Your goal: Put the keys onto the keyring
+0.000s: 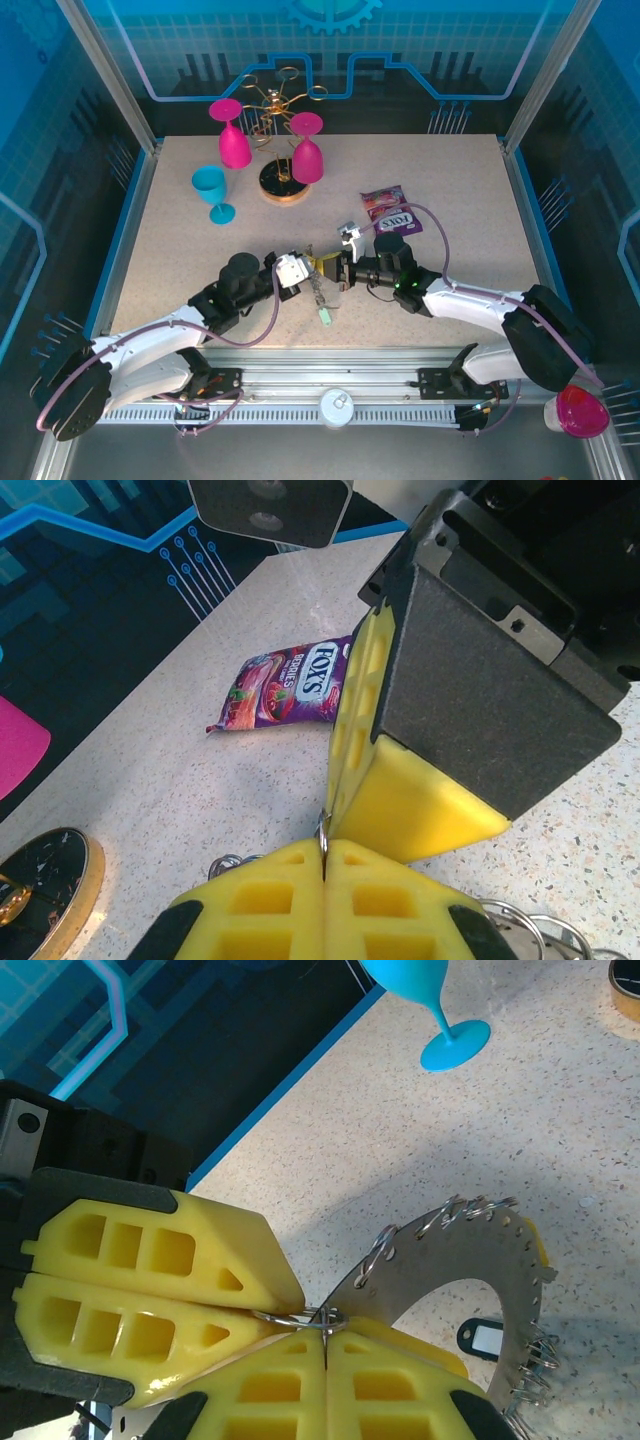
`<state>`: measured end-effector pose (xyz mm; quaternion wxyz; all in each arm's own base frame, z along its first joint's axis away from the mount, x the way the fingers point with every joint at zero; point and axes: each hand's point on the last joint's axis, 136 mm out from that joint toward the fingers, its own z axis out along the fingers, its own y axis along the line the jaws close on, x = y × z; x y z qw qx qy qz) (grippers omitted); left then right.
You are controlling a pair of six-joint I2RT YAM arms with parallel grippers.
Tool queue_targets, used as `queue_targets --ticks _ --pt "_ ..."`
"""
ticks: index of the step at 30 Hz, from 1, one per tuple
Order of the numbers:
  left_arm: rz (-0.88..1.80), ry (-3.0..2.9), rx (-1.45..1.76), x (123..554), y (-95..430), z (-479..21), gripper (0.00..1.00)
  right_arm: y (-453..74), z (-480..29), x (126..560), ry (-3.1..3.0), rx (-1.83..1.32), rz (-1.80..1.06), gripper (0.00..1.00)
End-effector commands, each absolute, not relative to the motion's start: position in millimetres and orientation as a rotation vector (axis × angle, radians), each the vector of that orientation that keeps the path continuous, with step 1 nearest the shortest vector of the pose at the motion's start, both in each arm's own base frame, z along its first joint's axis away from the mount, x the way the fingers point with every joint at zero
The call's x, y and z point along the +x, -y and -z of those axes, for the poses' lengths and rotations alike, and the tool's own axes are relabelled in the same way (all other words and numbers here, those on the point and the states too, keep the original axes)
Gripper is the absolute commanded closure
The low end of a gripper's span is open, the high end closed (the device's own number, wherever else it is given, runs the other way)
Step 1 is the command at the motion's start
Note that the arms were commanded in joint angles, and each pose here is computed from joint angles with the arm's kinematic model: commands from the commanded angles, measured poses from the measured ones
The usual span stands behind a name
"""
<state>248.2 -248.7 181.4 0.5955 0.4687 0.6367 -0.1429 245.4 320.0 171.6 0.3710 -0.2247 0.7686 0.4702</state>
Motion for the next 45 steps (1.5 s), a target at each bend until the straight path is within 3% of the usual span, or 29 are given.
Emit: queue_targets --ticks 1,5,30,36,41,45 --pt "0.357 -1.411 1.072 243.9 254.1 -197.3 1.0 -317.2 -181.9 246.9 -1.921 -0.574 -1.216 1.0" --pt "0.364 -1.405 1.076 241.7 254.0 -197.9 1.0 -312.4 -182.1 244.3 -1.912 -0.591 -1.186 0.95" --pt "0.362 -1.394 1.08 238.4 251.8 -199.2 1.0 -299.4 -176.2 240.9 -1.935 -0.644 -1.084 1.0" --pt "0.428 -1.392 1.076 231.6 255.2 -199.4 1.0 -284.7 -164.7 234.9 -1.779 -0.996 -0.8 1.0" --pt "0.49 -1.413 1.072 225.9 256.8 -198.0 1.0 -260.7 -117.2 248.2 -1.992 -1.153 -0.581 1.0" --pt "0.536 -1.433 1.041 226.2 255.5 -197.8 1.0 -261.0 -90.6 245.4 -2.271 -0.965 -0.724 1.0"
